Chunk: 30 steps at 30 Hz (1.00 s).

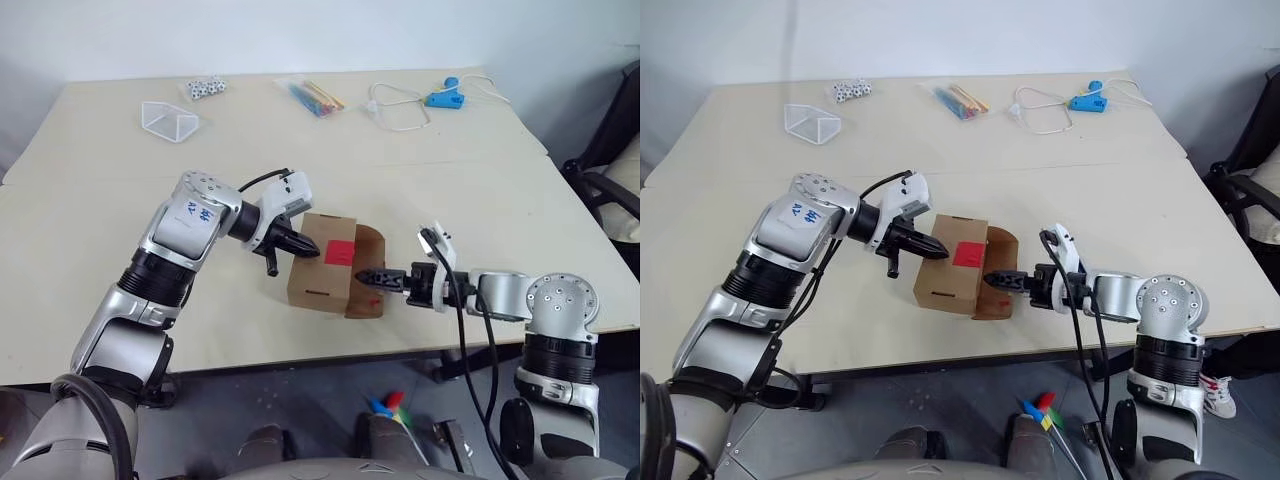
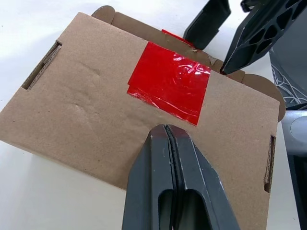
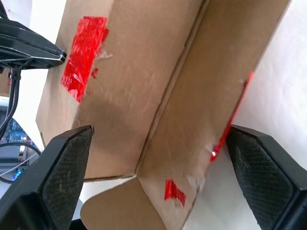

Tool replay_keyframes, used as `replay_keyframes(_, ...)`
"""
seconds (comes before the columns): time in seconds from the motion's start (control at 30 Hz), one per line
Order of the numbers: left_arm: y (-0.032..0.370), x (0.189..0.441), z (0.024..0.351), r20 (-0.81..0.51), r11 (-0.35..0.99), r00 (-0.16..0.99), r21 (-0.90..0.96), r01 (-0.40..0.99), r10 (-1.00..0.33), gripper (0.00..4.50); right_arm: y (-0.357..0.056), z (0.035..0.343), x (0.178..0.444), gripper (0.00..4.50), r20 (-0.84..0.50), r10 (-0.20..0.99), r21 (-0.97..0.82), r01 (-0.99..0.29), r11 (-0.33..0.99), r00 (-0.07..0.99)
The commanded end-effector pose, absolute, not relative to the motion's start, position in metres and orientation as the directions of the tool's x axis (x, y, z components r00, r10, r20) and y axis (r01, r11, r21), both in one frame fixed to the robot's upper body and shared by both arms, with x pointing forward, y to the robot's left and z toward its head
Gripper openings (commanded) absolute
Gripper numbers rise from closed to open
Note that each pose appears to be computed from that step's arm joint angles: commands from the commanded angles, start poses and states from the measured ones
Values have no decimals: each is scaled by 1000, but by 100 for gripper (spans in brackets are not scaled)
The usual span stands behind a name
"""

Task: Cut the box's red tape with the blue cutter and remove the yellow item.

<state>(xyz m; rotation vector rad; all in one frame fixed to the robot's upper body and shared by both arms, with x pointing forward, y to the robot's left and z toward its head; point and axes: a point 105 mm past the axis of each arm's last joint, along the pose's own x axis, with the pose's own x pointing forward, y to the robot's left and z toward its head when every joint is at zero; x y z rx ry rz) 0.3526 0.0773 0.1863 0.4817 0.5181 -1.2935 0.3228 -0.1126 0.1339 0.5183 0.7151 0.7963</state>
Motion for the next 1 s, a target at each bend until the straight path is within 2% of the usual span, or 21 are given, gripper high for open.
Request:
replay_keyframes(0.03,74,349,171,-635,192,154,9,981,-757,0,-125,127,339,447,-414,741,630,-421,653,529)
replay_keyframes(0.2,73,350,171,-634,190,154,12,982,-758,0,-127,123,341,447,-440,744,612,-439,658,503)
replay_keyframes(0.37,72,352,170,-632,192,158,14,981,-759,0,-128,124,339,289,-447,749,596,-461,657,490)
replay_keyframes(0.6,71,356,163,-635,193,160,18,981,-755,0,-136,136,344,54,-453,708,552,-453,700,542)
replay_keyframes(0.67,70,357,161,-636,193,161,19,981,-755,0,-137,139,344,1,-457,700,541,-453,708,549)
replay_keyframes(0.83,68,360,155,-635,195,162,18,981,-756,0,-136,156,340,1,-459,677,490,-471,733,576)
replay_keyframes(1.0,67,363,145,-627,206,169,14,978,-761,0,-133,183,335,1,-461,614,354,-502,789,640)
